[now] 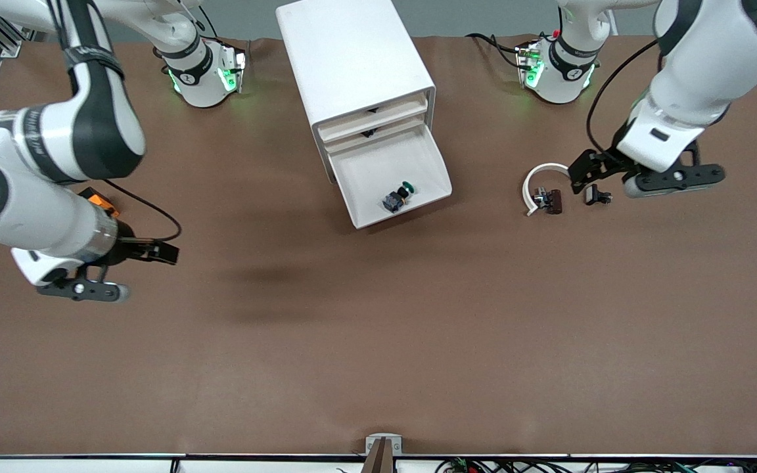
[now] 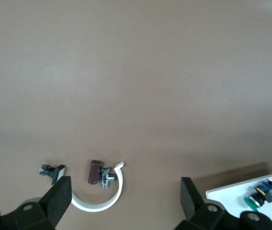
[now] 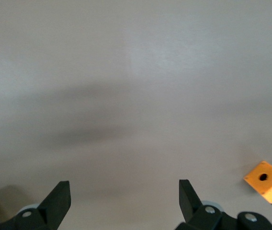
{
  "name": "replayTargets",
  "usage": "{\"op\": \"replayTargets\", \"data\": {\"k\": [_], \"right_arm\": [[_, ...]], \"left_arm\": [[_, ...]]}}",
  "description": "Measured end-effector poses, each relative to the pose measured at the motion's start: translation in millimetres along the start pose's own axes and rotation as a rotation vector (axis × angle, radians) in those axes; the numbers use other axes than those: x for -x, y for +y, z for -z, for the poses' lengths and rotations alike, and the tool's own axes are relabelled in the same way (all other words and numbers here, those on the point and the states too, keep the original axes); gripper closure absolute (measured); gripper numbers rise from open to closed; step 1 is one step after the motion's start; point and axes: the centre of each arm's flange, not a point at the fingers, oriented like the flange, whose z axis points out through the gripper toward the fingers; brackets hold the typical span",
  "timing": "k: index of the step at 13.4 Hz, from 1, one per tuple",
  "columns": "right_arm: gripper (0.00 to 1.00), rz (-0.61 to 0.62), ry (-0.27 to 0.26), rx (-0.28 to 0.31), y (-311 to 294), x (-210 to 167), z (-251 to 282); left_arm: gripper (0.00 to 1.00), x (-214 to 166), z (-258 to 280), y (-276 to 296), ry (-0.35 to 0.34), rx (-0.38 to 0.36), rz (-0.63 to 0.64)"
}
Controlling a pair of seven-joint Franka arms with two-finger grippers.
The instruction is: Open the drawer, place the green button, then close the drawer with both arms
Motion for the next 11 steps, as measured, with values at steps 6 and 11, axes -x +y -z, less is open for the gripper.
{"op": "replayTargets", "data": {"k": [6,11], "right_arm": [[0.0,0.068,0.012,0.016,78,1,29],[0.0,0.056,0.0,0.042,89,11,68]], "left_arm": [[0.0,35,-165,118,-0.031,0.099,0.133],[0.0,74,-267,187,-0.111,0.149,0.187]]}}
